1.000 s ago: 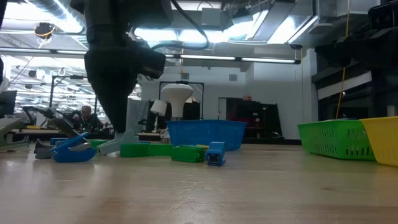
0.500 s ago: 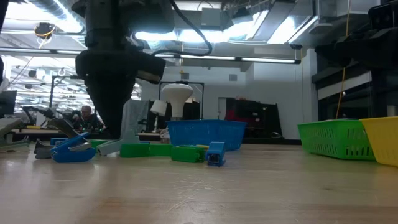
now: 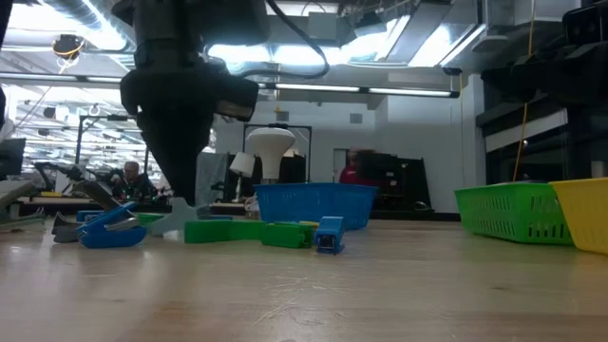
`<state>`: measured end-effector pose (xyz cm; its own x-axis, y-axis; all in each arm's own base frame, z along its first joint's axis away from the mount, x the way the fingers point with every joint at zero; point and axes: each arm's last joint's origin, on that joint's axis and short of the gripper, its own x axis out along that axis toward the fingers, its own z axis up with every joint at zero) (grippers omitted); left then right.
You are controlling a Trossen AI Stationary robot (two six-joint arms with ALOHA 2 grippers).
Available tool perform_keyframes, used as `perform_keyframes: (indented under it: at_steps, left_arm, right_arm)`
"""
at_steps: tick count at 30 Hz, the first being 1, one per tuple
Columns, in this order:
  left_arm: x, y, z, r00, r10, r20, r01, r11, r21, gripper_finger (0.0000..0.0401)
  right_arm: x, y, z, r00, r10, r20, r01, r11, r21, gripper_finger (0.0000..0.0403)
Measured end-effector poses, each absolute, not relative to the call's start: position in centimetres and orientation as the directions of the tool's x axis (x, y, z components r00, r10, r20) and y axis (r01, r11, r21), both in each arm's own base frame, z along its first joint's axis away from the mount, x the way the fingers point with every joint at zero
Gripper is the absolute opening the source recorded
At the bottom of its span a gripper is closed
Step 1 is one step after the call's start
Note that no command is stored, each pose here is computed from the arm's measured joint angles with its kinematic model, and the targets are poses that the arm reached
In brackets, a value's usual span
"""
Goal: Pick and place Stapler, Stapler remover, tape
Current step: Put the blue stapler remover into the blue bin
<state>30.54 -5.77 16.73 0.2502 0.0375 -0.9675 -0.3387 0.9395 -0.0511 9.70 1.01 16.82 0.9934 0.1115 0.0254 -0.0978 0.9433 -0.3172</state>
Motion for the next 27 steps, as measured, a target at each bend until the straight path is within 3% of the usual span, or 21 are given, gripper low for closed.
perform_keyframes:
  at_steps: [15,27]
  left_arm:
    - [32.3,-5.7,19.2,0.349,0.128,-0.928,-0.217,0.975,0.053,0.0002]
    - [34.3,-3.0,20.6,0.481,0.203,-0.853,-0.223,0.969,0.105,0.0002]
  right_arm:
    - [9.7,1.0,16.8,0.993,0.111,0.025,-0.097,0.943,-0.317,0.0259]
    - [9.7,1.0,16.8,0.993,0.111,0.025,-0.097,0.943,-0.317,0.0259]
